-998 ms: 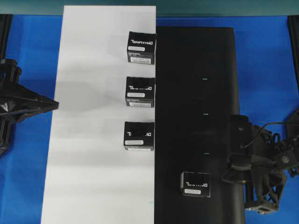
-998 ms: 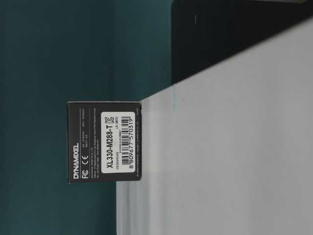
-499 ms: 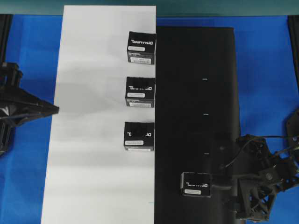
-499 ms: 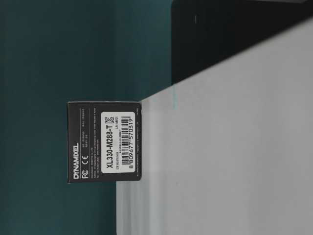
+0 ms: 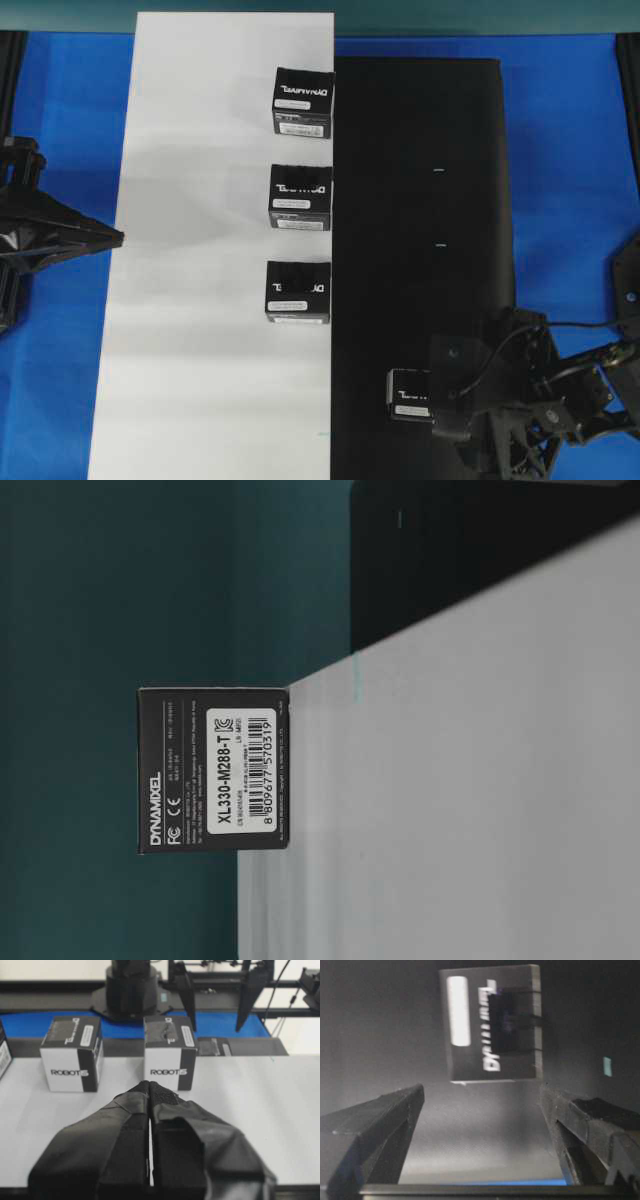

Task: Place the box from the black base onto the white base.
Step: 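Lower the open right gripper over the black box on the black base, then close the right gripper on the black box and lift it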

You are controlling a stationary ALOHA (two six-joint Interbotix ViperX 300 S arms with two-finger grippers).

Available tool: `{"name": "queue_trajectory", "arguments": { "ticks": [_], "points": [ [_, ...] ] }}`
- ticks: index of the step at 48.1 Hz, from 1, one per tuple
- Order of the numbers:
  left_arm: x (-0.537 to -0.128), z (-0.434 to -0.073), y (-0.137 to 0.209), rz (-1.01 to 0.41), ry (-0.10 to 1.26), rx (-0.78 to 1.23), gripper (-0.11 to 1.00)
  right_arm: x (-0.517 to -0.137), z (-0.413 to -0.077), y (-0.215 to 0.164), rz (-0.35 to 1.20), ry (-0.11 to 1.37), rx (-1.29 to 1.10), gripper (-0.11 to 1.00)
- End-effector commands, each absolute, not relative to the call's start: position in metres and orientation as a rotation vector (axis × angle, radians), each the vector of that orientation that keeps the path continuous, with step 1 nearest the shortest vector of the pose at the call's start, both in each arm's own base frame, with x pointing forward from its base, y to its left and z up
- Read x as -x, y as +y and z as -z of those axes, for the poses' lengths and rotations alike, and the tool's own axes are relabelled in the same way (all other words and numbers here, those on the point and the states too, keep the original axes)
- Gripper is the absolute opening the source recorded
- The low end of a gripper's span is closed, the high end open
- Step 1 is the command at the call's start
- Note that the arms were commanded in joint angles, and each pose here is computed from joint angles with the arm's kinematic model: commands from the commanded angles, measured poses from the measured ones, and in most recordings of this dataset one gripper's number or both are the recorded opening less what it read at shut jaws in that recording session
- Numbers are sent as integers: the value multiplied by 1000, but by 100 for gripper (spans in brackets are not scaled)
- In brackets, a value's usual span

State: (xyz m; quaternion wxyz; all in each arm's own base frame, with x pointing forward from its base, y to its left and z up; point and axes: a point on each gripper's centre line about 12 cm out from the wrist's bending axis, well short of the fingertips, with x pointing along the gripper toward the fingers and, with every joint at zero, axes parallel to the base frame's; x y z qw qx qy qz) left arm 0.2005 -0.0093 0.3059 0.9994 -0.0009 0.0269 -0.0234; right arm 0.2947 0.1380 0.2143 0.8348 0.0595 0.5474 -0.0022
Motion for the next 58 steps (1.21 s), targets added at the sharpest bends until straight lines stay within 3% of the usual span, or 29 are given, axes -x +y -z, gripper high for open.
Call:
{"name": "queue_trajectory", "arguments": {
  "ticks": [1,27,58],
  "points": [
    [-202,-317,-10,49,25,3,-3,-298,-208,140,1,1158,-123,100],
    [-202,-317,-10,49,26,2,-3,-293,-196,130,38,1199,-109,100],
    [-202,-316,-10,49,28,2,-3,-314,-173,120,45,1153,-107,100]
  ]
}}
